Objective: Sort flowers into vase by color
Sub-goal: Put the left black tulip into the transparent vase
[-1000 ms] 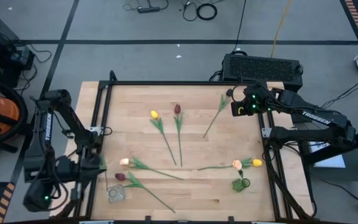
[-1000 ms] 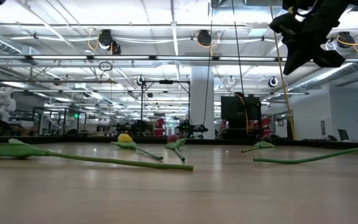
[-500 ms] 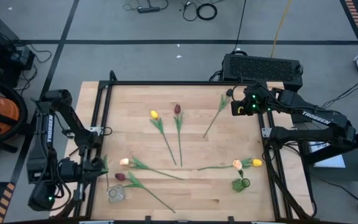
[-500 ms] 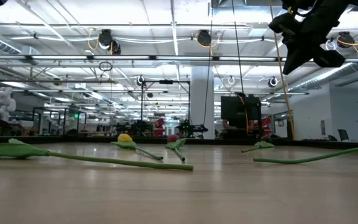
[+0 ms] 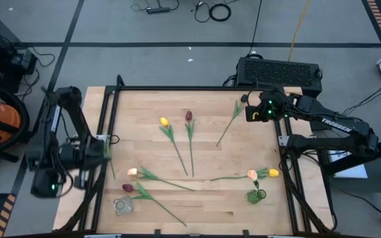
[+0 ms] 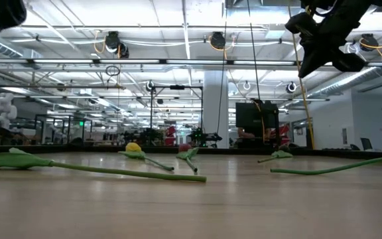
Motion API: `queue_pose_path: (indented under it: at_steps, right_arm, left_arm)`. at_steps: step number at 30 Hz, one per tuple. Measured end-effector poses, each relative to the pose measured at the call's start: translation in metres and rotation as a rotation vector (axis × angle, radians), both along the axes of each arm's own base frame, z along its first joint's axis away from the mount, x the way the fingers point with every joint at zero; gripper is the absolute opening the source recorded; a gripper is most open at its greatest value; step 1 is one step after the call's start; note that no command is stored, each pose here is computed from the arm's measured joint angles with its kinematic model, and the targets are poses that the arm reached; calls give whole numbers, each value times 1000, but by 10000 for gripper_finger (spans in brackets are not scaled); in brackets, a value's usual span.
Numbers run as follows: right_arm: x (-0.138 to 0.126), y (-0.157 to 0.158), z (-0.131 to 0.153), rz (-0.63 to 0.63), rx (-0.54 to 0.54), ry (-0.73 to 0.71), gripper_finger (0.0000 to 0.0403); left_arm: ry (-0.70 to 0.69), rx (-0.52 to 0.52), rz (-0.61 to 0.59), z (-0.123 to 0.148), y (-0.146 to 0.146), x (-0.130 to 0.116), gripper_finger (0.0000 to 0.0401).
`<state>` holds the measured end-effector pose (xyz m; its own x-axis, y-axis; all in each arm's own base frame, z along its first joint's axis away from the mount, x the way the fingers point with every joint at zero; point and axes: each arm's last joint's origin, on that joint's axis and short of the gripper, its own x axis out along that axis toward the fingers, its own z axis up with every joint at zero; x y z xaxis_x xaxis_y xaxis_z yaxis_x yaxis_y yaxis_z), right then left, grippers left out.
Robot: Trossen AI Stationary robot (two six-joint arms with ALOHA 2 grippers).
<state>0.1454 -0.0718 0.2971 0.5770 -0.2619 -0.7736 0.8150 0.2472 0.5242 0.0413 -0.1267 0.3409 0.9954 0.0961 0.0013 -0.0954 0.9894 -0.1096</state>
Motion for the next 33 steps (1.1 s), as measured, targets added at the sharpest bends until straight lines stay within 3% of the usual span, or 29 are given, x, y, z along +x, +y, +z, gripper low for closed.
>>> queue_pose_path:
  at_steps: [9,15,19,23,33]
  right_arm:
    - [2,-1,2,22,-31,-22,0]
    - [4,-2,4,31,-51,-42,0]
    - [5,-2,5,41,-66,-50,0]
    - [5,-2,5,42,-67,-51,0]
    - [5,-3,5,42,-69,-54,0]
  left_arm:
    - [-4,-42,0,11,43,-4,0]
    - [-5,-52,0,8,29,-3,0]
    - [4,38,0,-4,10,-1,0]
    - [7,56,-11,-4,21,-3,0]
    - [69,93,-314,5,53,-25,0]
